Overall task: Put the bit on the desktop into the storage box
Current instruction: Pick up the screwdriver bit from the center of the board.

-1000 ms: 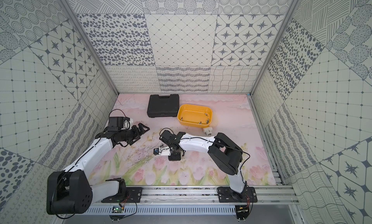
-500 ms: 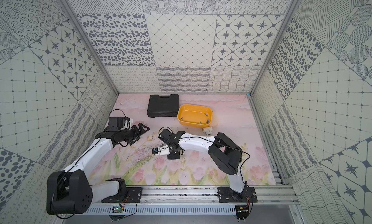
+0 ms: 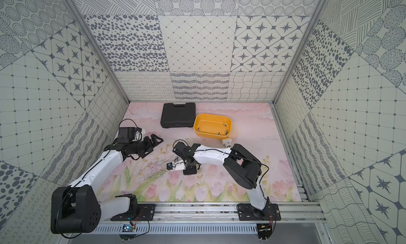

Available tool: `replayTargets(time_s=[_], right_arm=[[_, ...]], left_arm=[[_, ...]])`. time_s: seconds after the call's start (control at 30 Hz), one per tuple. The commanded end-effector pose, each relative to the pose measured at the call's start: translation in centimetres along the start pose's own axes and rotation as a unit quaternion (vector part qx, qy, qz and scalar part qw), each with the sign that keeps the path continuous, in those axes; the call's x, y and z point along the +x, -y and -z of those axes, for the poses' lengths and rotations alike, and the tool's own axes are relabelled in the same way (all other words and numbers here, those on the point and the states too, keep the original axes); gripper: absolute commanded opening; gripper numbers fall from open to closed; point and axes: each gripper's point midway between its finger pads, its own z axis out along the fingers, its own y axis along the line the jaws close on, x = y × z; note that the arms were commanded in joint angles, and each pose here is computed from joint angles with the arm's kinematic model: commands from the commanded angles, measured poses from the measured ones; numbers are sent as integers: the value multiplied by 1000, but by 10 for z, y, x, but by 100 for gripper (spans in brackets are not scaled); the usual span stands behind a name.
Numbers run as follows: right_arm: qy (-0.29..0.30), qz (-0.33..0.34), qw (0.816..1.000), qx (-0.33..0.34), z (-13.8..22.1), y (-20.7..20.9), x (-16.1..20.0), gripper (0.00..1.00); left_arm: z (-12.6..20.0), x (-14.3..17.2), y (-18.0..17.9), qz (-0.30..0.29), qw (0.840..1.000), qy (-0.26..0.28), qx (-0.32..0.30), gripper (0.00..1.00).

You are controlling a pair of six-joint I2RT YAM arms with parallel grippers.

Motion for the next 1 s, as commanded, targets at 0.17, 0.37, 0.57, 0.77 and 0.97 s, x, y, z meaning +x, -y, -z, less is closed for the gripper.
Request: replayTargets(time_s=[0.17, 0.37, 0.57, 0.77, 0.97], right_arm=[[-1, -5, 1000, -24, -9, -11, 3, 35], [-8, -25, 999, -44, -8, -17, 16, 31], [-10, -32, 998, -49, -7, -19, 20, 28], [-18, -35, 998, -52, -9, -19, 23, 17], [-9, -41, 998, -44, -2, -14, 18, 11]], left_arm=[[1, -2, 0, -5, 1000, 2, 1, 99], [1, -2, 1, -6, 1000, 3, 2, 99], [1, -1, 0, -5, 1000, 2, 1, 99], [2, -1, 0, -6, 1000, 3, 0, 99], [2, -1, 0, -6, 1000, 3, 1, 99]])
